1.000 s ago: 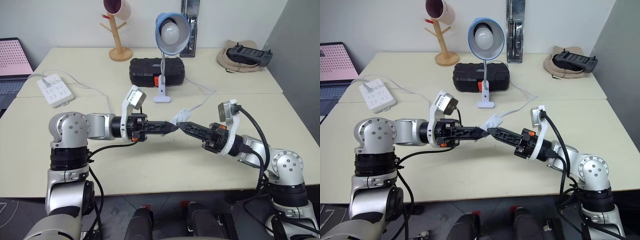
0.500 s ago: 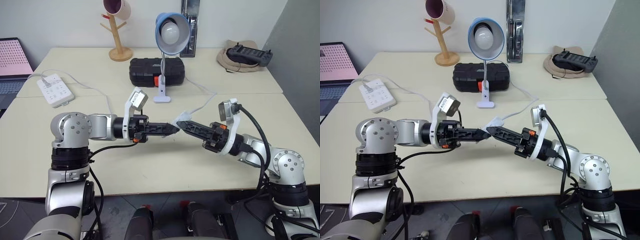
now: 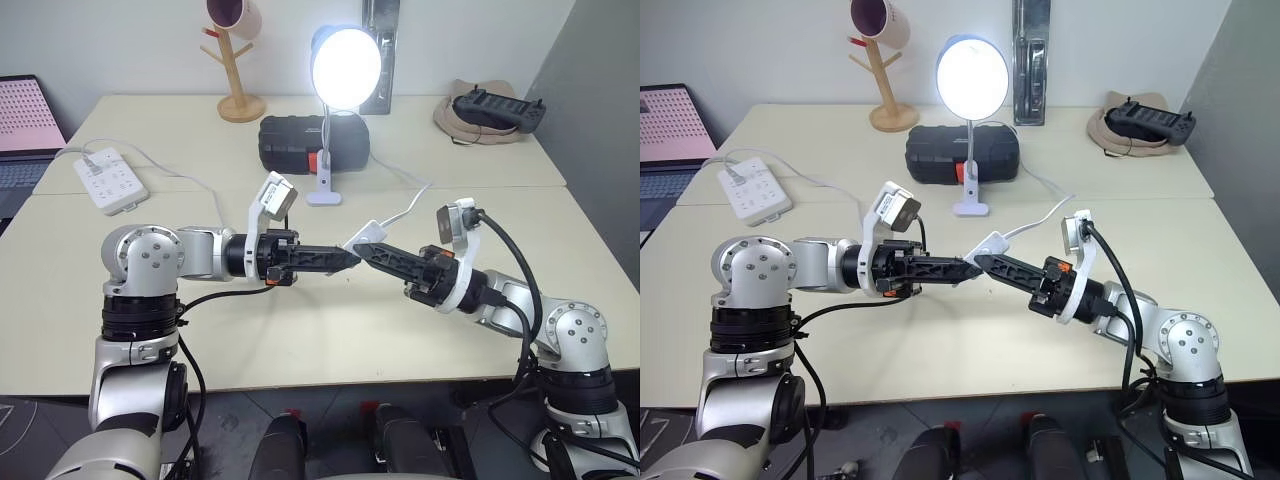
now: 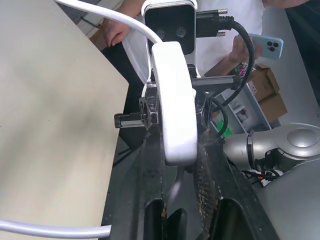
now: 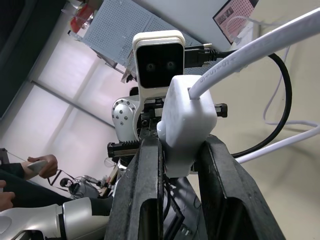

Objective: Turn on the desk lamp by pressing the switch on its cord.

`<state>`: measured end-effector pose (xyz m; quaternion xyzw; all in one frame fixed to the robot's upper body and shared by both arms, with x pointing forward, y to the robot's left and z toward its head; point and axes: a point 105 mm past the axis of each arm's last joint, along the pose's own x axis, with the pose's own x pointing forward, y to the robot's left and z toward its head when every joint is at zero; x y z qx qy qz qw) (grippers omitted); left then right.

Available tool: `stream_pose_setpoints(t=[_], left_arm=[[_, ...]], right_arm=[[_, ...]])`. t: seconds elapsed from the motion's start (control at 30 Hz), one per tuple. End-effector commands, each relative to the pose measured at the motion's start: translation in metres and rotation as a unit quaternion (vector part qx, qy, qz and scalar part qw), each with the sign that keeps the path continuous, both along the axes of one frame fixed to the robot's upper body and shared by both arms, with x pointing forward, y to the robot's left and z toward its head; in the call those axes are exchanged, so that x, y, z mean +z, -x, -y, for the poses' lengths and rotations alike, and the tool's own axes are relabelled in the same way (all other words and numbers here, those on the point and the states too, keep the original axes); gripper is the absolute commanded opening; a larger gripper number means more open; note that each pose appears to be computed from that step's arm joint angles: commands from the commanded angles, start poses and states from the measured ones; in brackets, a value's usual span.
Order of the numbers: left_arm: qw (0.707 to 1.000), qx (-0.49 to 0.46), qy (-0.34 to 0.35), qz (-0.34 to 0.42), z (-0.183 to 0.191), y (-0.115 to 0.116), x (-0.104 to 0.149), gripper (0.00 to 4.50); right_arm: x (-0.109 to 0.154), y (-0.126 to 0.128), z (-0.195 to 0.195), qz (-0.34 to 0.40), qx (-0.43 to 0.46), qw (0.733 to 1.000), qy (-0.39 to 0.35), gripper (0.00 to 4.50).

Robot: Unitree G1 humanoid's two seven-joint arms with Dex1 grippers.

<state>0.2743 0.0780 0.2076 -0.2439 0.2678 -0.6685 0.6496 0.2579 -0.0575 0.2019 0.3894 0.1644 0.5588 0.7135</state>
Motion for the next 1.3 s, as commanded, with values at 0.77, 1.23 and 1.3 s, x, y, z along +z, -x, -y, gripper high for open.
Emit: stream_pose_setpoints(t=[0.77, 1.23, 1.3], left_arm=[[0.998, 0.002, -0.038, 0.051, -0.01, -0.012, 0.007, 0.39], [0.866, 0.003, -0.282, 0.414, -0.027, -0.106, -0.037, 0.39], [0.833, 0.001, -0.31, 0.458, -0.025, -0.119, -0.044, 0.39]], right_arm=[[0.006, 0.01, 0.023, 0.053, -0.049, 0.997, 0.033, 3.73], [-0.027, -0.012, 0.039, 0.26, -0.27, 0.861, 0.344, 4.46], [-0.028, -0.016, 0.042, 0.269, -0.286, 0.85, 0.35, 4.46]])
